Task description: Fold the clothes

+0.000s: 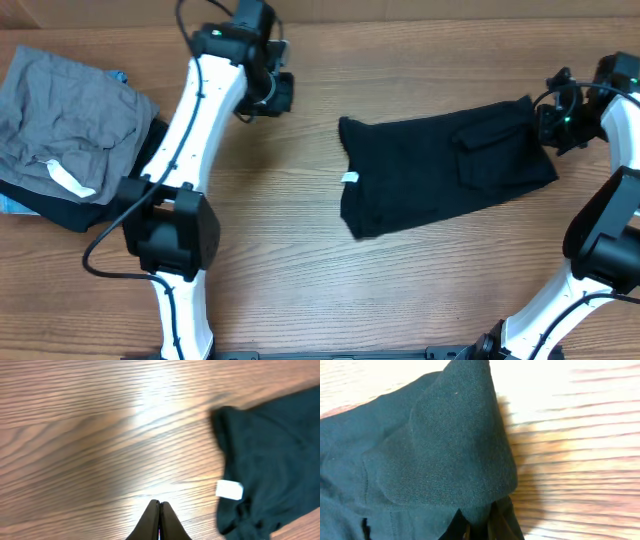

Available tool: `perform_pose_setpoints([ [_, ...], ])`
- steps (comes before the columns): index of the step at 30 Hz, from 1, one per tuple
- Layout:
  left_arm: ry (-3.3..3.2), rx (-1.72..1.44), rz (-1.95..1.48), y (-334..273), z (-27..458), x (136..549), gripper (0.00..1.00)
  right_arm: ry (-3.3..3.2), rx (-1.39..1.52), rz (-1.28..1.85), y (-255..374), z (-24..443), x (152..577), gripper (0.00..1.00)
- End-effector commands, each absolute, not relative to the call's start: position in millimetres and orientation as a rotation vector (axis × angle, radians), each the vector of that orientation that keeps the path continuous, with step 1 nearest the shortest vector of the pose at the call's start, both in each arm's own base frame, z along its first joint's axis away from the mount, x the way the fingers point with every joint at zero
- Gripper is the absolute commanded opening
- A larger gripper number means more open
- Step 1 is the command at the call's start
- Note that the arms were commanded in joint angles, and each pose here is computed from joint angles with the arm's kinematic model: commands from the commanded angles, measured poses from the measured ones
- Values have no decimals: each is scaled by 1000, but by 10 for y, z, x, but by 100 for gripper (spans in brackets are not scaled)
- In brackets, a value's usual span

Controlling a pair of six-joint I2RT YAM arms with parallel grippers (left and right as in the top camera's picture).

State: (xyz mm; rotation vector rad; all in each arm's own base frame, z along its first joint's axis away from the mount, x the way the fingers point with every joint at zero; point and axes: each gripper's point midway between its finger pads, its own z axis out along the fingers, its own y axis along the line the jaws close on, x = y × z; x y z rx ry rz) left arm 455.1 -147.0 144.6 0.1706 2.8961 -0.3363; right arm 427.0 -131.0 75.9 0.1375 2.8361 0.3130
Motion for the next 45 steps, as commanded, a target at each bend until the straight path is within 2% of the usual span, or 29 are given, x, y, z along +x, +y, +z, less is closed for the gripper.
perform_pose_setpoints([
  [1, 2856, 98, -319, -1154, 1695, 4571, 4, 2791, 60, 239, -1399, 1002, 4408, 4],
  [7, 2865, 39, -305, -925, 1727, 4563, 6, 2755, -5, 226, -1229, 1632, 4519, 4],
  [11, 2873, 15, -299, -846, 1720, 4557, 6, 2776, -87, 256, -897, 1775, 4514, 4],
  [23, 2864, 25, -290, -771, 1729, 4582, 9, 2940, -554, 230, 673, 1557, 4200, 4],
  [30, 2866, 25, -290, -771, 1727, 4577, 10, 2959, -644, 191, 1119, 1371, 4087, 4],
  [36, 2866, 24, -291, -772, 1727, 4578, 12, 2982, -734, 198, 1380, 1024, 3936, 6],
  [37, 2866, 24, -297, -779, 1729, 4577, 12, 2985, -730, 201, 1437, 945, 3918, 29],
  [39, 2864, 24, -297, -779, 1729, 4579, 13, 2989, -732, 241, 1561, 908, 3864, 55],
  [40, 2863, 25, -303, -786, 1732, 4581, 13, 2988, -747, 248, 1602, 916, 3841, 65],
  [43, 2844, 42, -399, -900, 1768, 4596, 15, 2959, -795, 250, 1685, 1197, 3802, 80],
  [45, 2823, 63, -487, -1019, 1807, 4608, 17, 2913, -786, 251, 1691, 1458, 3837, 84],
])
